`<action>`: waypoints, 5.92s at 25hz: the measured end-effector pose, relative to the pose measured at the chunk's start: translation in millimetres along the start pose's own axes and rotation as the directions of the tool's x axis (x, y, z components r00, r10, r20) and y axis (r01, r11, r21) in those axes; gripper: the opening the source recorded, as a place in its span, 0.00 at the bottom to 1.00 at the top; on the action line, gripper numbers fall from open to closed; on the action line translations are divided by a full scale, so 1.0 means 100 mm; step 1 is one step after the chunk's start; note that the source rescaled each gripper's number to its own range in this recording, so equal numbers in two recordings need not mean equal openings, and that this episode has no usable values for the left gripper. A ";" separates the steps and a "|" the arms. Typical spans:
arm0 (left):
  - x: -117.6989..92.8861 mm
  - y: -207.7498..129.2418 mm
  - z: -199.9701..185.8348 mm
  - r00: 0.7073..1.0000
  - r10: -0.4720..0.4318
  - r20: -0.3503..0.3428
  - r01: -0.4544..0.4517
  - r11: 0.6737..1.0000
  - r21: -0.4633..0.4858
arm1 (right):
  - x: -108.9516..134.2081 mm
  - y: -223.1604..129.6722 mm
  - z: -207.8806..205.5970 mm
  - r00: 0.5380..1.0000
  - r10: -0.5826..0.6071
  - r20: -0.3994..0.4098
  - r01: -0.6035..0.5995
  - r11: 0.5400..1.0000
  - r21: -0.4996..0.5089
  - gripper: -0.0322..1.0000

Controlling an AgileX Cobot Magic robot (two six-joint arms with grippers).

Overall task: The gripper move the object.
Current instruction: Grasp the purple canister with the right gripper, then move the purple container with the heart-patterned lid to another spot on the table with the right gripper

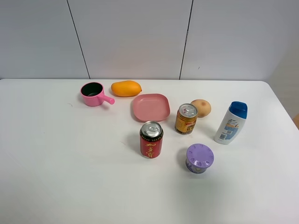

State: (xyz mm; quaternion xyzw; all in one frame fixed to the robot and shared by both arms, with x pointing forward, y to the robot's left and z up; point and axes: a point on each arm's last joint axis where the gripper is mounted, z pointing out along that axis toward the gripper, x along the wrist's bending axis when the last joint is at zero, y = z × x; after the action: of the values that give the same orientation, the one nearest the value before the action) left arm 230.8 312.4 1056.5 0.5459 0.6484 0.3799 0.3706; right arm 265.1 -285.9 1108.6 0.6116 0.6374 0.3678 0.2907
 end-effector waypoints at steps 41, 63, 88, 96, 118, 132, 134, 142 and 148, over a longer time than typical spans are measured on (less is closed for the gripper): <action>0.00 0.00 0.00 1.000 0.000 0.000 0.000 1.000 0.000 | 0.70 0.51 2.57 0.927 -0.224 -0.302 0.371 0.673 0.640 0.76; 0.00 0.00 0.00 1.000 0.000 0.001 0.000 1.000 0.001 | 1.04 0.02 3.02 0.868 -0.358 -0.344 0.491 0.517 0.702 0.76; 0.00 0.00 0.00 1.000 0.000 0.001 0.000 1.000 0.001 | 1.06 -0.31 3.31 0.880 -0.320 -0.350 0.465 0.435 0.771 0.76; 0.00 0.00 0.00 1.000 0.000 0.001 0.000 1.000 0.001 | 1.05 -0.35 3.33 0.877 -0.322 -0.356 0.469 0.416 0.779 0.03; 0.00 0.00 0.00 1.000 0.000 0.001 0.000 1.000 0.001 | 1.16 1.08 2.08 0.894 -0.284 -0.346 0.436 0.728 0.529 0.03; 0.00 0.00 0.00 1.000 0.000 0.001 0.000 1.000 0.000 | 2.63 1.49 2.56 0.730 -0.410 -0.547 0.641 0.688 0.340 0.03; 0.00 0.00 0.00 1.000 0.000 0.001 0.000 1.000 0.000 | 2.80 1.47 2.67 0.706 -0.430 -0.563 0.663 0.680 0.313 0.03; 0.00 0.00 0.00 1.000 0.000 0.001 0.000 1.000 0.000 | 3.28 1.05 2.97 0.635 -0.426 -0.645 0.726 0.614 0.310 0.03; 0.00 0.00 0.00 1.000 0.000 0.001 0.000 1.000 0.000 | 3.35 0.77 3.23 0.626 -0.414 -0.661 0.748 0.557 0.359 0.03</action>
State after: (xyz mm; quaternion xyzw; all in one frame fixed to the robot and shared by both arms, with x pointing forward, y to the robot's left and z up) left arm 230.8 312.3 1056.5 0.5459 0.6484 0.3795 0.3709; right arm 545.7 81.5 1017.7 0.2927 0.9417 0.1656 0.0095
